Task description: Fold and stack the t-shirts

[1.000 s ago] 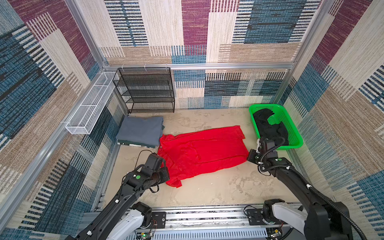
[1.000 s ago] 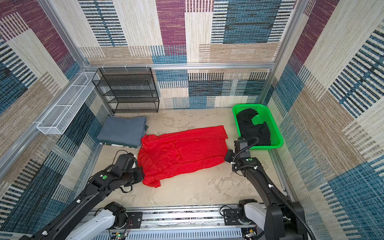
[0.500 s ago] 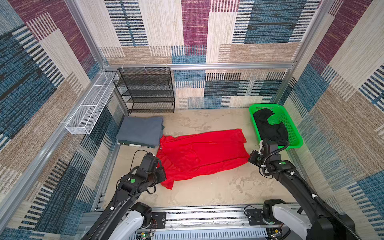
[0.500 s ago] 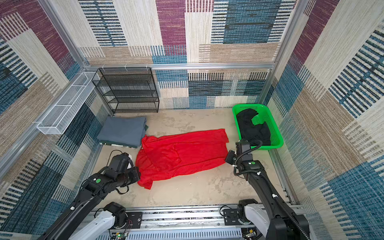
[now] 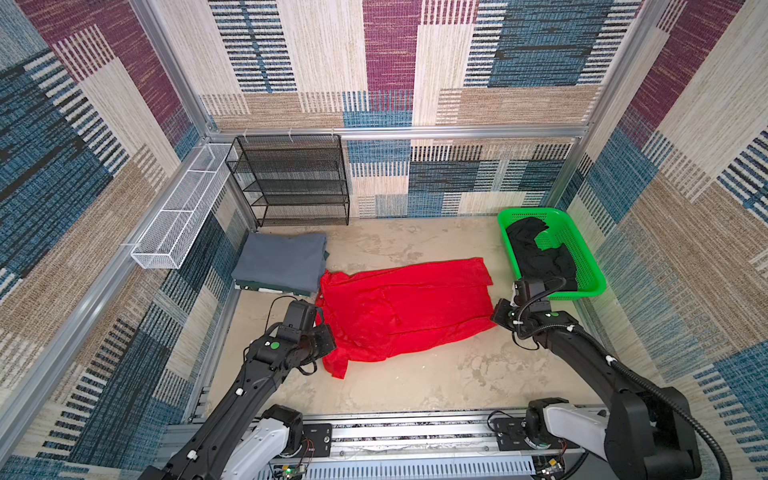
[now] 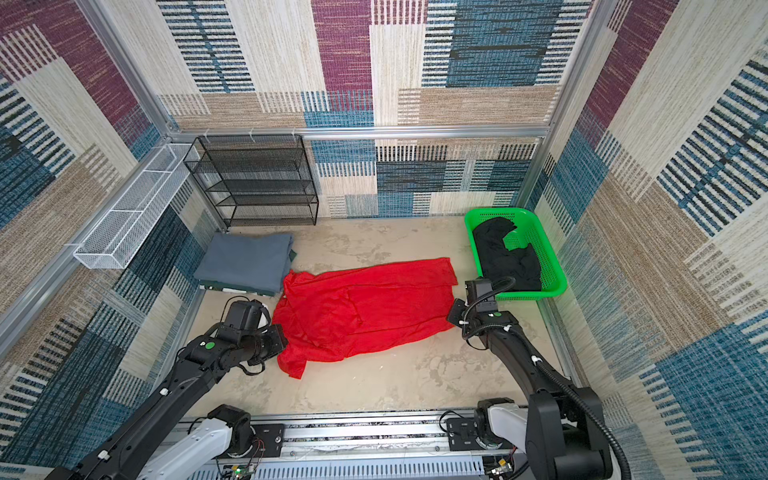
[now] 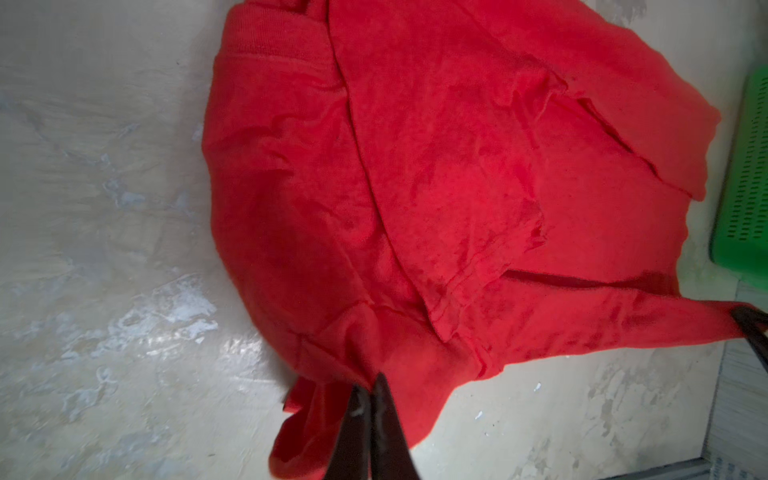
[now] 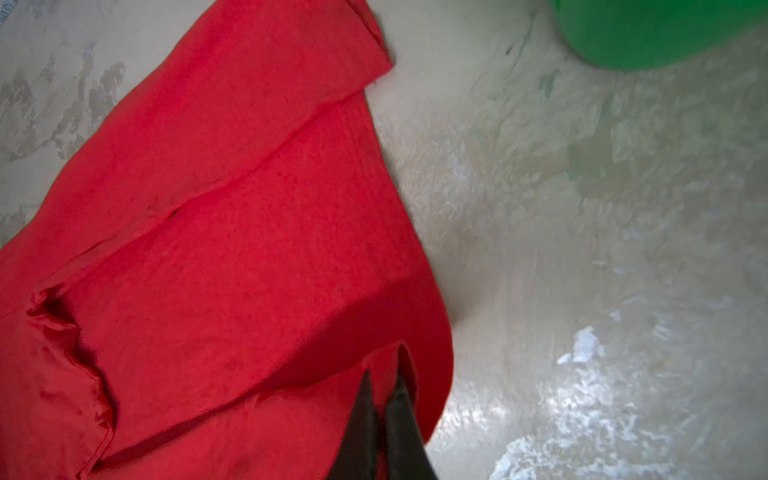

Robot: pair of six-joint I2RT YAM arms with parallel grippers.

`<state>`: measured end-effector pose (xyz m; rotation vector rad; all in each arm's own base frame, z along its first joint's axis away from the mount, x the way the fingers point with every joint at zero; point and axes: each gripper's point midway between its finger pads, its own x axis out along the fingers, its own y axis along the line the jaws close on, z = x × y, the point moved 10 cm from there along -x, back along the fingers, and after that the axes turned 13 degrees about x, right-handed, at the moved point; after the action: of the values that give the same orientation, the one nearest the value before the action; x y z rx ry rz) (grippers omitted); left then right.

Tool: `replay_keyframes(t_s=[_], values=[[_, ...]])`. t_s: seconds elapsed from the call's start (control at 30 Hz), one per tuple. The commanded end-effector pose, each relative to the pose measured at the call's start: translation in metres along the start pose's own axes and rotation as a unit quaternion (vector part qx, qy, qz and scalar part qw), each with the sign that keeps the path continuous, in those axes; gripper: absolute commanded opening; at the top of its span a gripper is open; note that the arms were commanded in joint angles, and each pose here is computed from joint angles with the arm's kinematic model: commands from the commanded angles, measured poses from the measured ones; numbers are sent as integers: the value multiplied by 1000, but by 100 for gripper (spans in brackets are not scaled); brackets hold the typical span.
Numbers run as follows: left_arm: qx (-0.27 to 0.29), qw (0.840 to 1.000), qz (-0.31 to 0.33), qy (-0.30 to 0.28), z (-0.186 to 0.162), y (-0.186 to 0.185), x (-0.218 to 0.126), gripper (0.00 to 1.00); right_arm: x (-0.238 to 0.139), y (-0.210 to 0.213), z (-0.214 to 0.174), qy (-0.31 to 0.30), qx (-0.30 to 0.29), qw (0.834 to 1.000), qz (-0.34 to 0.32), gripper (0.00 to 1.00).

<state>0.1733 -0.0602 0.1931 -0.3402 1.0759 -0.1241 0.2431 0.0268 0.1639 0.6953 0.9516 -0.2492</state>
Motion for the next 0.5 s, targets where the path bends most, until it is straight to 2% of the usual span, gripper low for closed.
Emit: replay_keyframes(t_s=[0.0,0.47], values=[[2,999,-28,-17,15,-2,1,0,6,7,12,-28,-16,999,-4,0],[-46,997,-66,-9,46,6,19,0,26,14,28,-39,-37,998,-40,0]])
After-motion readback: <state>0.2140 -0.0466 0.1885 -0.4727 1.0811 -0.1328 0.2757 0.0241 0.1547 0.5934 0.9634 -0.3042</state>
